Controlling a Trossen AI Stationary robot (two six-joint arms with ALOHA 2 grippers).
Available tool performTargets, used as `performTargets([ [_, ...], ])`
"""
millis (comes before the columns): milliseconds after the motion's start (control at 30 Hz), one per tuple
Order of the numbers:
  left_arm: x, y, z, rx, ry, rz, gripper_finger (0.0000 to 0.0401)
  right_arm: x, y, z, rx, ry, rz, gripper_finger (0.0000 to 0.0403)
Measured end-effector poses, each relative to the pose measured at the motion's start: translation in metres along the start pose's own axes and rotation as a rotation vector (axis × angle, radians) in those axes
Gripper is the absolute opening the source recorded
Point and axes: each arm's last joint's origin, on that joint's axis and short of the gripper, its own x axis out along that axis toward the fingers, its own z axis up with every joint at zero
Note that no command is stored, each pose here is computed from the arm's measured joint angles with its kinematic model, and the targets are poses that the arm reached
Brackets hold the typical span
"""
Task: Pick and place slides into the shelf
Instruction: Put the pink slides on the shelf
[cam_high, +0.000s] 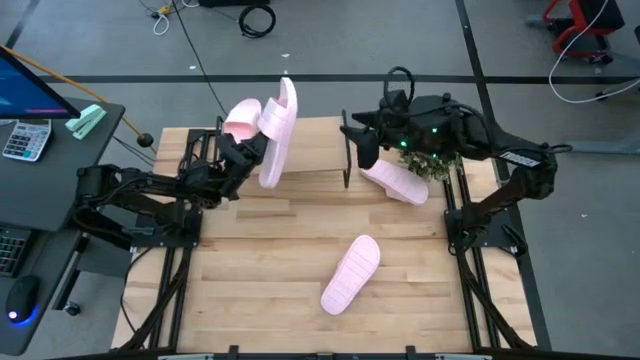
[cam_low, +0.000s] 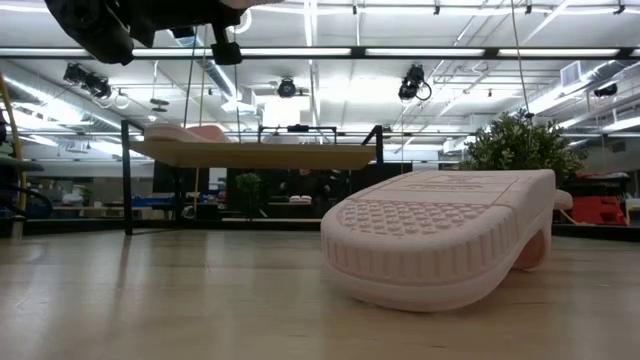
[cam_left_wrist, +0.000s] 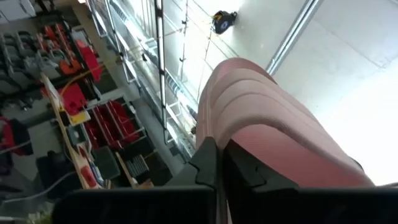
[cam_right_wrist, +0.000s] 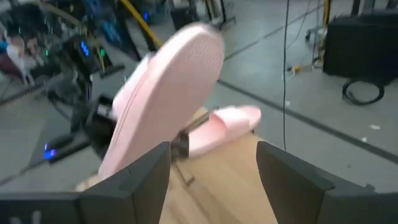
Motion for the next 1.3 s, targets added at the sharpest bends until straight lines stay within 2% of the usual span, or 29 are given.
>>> performTargets([
  [100, 0.002, 0.002, 0.003, 0.013, -0.016, 0.011, 0.0028, 0.004, 0.008, -0.009, -0.083, 0.048, 0.018, 0.0242],
  [167, 0.003, 0.004, 0.004, 0.035, -0.025, 0.019, 0.0034, 0.009, 0.015, -0.017, -0.191, 0.085, 0.031, 0.0242],
  [267, 0.004, 0.005, 0.007, 0.055, -0.029, 0.030, 0.0024, 0.014, 0.023, -0.027, -0.315, 0.122, 0.051, 0.0242],
  [367, 0.005, 0.005, 0.010, 0.082, -0.016, 0.071, 0.0012, 0.018, 0.027, -0.035, -0.366, 0.157, 0.040, 0.0242],
  [533, 0.000, 0.002, 0.017, 0.167, 0.020, 0.204, 0.0019, 0.027, 0.028, -0.043, -0.384, 0.196, 0.027, 0.0238],
  [867, -0.017, -0.004, 0.039, 0.325, -0.020, 0.448, 0.0011, 0.035, 0.027, -0.044, -0.382, 0.199, 0.012, 0.0229],
  [1000, -0.021, 0.002, 0.038, 0.388, 0.003, 0.520, 0.0019, 0.037, 0.026, -0.044, -0.380, 0.200, 0.006, 0.0229],
  [1167, -0.023, 0.012, 0.041, 0.469, 0.016, 0.599, 0.0011, 0.038, 0.025, -0.044, -0.378, 0.201, 0.003, 0.0226],
  [1300, -0.021, 0.016, 0.047, 0.566, -0.003, 0.627, 0.0017, 0.038, 0.025, -0.044, -0.367, 0.201, 0.002, 0.0223],
])
